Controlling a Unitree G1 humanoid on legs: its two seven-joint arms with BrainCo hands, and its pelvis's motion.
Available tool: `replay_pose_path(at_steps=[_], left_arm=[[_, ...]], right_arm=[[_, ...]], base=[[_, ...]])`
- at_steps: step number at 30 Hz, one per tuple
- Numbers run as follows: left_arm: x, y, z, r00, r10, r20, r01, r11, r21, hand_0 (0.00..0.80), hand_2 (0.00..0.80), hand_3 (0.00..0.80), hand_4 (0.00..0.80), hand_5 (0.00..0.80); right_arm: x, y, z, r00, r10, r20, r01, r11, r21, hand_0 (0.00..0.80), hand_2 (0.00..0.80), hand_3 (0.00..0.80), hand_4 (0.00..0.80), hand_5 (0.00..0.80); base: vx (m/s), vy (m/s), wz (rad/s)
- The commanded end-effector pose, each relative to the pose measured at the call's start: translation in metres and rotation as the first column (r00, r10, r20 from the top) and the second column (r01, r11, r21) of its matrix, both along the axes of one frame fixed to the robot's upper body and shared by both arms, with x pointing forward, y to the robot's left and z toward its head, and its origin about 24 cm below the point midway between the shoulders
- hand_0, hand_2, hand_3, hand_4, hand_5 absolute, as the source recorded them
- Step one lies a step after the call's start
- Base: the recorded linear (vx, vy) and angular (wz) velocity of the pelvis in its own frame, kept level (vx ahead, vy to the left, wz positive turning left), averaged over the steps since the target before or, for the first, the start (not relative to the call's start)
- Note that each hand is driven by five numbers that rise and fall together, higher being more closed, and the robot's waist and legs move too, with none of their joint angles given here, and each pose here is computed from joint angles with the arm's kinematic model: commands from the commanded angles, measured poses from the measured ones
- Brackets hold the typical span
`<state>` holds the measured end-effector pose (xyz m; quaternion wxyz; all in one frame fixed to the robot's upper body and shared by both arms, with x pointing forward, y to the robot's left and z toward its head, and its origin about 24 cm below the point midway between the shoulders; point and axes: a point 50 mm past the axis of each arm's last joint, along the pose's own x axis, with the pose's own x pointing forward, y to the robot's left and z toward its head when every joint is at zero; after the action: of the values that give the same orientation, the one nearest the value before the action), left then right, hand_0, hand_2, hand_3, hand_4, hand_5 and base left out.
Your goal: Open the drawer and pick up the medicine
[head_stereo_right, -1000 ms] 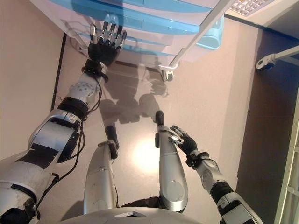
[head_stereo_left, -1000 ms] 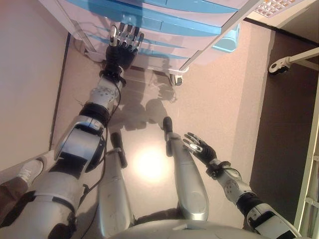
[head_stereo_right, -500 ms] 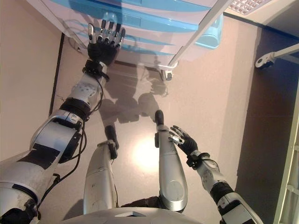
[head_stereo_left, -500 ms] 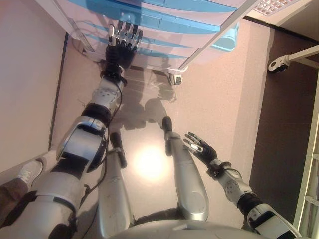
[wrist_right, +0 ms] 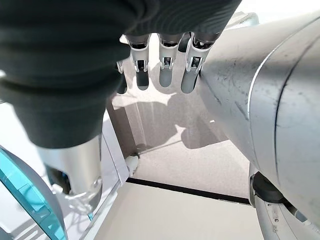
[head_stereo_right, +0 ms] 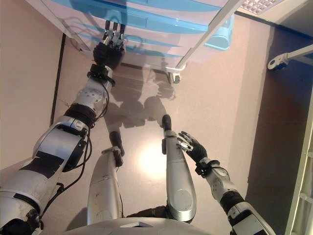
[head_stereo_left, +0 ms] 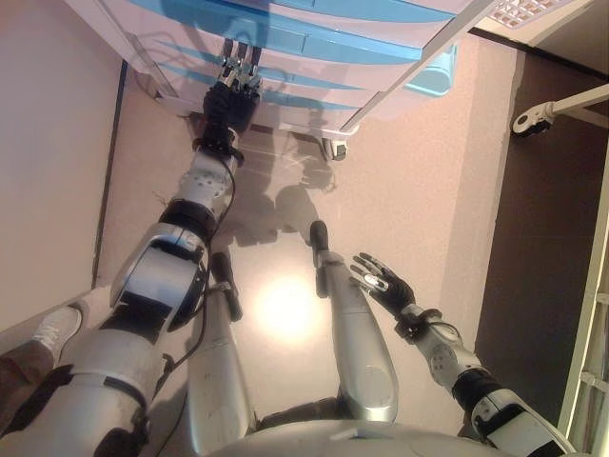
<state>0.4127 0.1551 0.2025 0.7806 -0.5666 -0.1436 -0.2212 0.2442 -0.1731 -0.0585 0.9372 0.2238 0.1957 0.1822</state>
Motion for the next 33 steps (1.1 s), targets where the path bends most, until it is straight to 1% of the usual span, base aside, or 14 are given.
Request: replay_pose_path(at_steps=[1,4,5,6,9,10,12,13,21,33], left_arm=[[-0.025,-0.038,0.106,0.863,-0.177,0.473,0.181,0.983,0.037,0.747,0.747,0.747,0.747,0.747],[-0.025,-0.038,0.105,0.861,-0.178,0.476,0.183,0.982,0.035,0.693,0.693,0.693,0.693,0.693],[-0.025,-0.039,0.104,0.860,-0.180,0.478,0.185,0.982,0.036,0.649,0.649,0.649,0.649,0.649],[-0.025,-0.039,0.104,0.860,-0.180,0.478,0.185,0.982,0.037,0.649,0.649,0.649,0.649,0.649],[-0.025,-0.039,0.105,0.858,-0.184,0.479,0.188,0.981,0.041,0.693,0.693,0.693,0.693,0.693],[-0.025,-0.039,0.105,0.857,-0.185,0.480,0.187,0.981,0.043,0.715,0.715,0.715,0.715,0.715],[-0.025,-0.039,0.105,0.856,-0.187,0.481,0.190,0.981,0.042,0.787,0.787,0.787,0.787,0.787],[-0.025,-0.039,0.104,0.855,-0.187,0.484,0.192,0.981,0.040,0.800,0.800,0.800,0.800,0.800],[-0.026,-0.035,0.102,0.849,-0.192,0.492,0.199,0.979,0.040,0.800,0.800,0.800,0.800,0.800],[-0.025,-0.025,0.078,0.850,-0.209,0.484,0.222,0.975,0.032,0.800,0.800,0.800,0.800,0.800]], right_arm=[[-0.023,-0.014,-0.012,0.998,0.029,-0.063,-0.032,0.998,-0.050,0.000,0.000,0.000,0.000,0.000],[-0.024,-0.015,-0.013,0.997,0.028,-0.065,-0.032,0.998,-0.050,0.000,0.000,0.000,0.000,0.000],[-0.024,-0.015,-0.013,0.997,0.029,-0.065,-0.032,0.998,-0.050,0.000,0.000,0.000,0.000,0.000],[-0.024,-0.015,-0.013,0.997,0.029,-0.065,-0.032,0.998,-0.050,0.000,0.000,0.000,0.000,0.000],[-0.023,-0.015,-0.013,0.997,0.030,-0.065,-0.033,0.998,-0.050,0.000,0.000,0.000,0.000,0.000],[-0.024,-0.016,-0.013,0.997,0.030,-0.065,-0.034,0.998,-0.050,0.000,0.000,0.000,0.000,0.000],[-0.024,-0.015,-0.013,0.997,0.030,-0.066,-0.033,0.998,-0.052,0.000,0.000,0.000,0.000,0.000],[-0.024,-0.015,-0.013,0.997,0.029,-0.067,-0.032,0.998,-0.052,0.000,0.000,0.000,0.000,0.000],[-0.024,-0.017,-0.014,0.997,0.027,-0.067,-0.031,0.998,-0.053,0.000,0.000,0.000,0.000,0.000],[-0.025,-0.017,-0.014,0.998,0.015,-0.066,-0.019,0.998,-0.055,0.000,0.000,0.000,0.000,0.000]], base=[[0.000,0.000,0.00],[0.000,0.000,0.00],[0.000,0.000,0.00],[0.000,0.000,0.00],[0.000,0.000,0.00],[0.000,0.000,0.00],[0.000,0.000,0.00],[0.000,0.000,0.00],[0.000,0.000,0.00],[0.000,0.000,0.00]])
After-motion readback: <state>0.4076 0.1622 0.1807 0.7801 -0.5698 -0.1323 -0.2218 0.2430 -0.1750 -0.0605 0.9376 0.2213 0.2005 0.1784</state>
